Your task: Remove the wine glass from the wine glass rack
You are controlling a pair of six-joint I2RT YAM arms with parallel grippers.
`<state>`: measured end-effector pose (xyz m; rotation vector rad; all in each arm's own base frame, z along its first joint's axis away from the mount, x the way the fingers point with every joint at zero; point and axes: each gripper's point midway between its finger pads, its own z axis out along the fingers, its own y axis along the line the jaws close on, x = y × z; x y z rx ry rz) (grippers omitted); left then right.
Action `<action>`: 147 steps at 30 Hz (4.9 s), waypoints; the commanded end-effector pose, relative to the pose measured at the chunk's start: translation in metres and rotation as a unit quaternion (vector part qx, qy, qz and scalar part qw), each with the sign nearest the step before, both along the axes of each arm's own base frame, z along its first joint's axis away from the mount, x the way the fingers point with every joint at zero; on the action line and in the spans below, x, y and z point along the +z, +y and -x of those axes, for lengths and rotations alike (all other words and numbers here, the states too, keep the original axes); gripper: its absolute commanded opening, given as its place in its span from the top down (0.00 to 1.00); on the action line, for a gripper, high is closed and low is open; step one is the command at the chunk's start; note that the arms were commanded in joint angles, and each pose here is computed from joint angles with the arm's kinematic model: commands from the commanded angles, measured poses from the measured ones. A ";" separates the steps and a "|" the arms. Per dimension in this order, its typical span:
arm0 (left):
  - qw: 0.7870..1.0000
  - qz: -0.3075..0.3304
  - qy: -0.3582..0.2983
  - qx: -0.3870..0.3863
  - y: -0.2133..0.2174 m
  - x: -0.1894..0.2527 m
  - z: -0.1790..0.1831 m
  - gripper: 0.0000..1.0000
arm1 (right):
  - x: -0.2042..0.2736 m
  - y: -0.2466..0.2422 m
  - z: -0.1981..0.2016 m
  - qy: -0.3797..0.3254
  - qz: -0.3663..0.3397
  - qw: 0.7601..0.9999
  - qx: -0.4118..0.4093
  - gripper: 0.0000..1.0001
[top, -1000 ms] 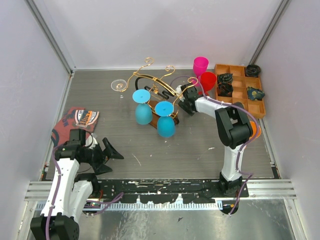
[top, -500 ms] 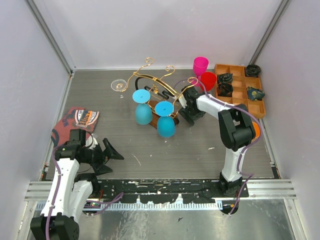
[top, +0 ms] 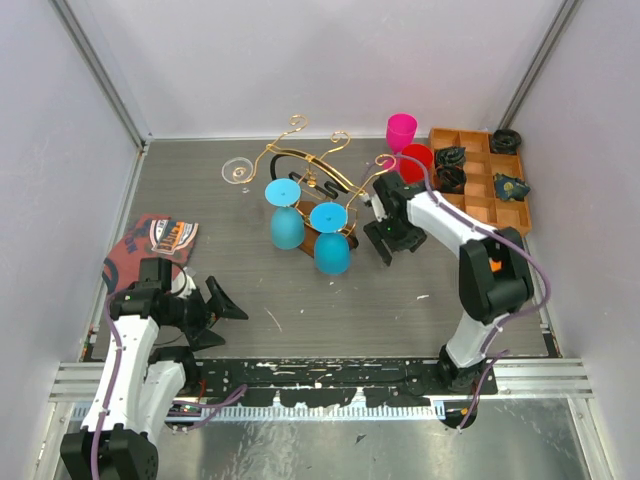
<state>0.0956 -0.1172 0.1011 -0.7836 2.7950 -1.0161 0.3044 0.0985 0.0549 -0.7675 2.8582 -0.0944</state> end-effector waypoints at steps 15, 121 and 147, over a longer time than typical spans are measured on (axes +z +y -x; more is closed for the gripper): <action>1.000 0.011 0.002 -0.013 -0.003 0.013 0.006 0.02 | 0.059 -0.065 0.048 -0.032 0.074 0.948 -0.308 0.16; 1.000 -0.010 -0.002 0.023 0.002 0.011 0.005 0.02 | 0.302 0.144 0.015 -0.146 -0.549 0.805 -0.171 0.99; 1.000 -0.005 0.001 0.024 0.001 0.010 0.005 0.02 | 0.297 0.145 0.042 -0.108 -0.555 0.807 -0.171 0.99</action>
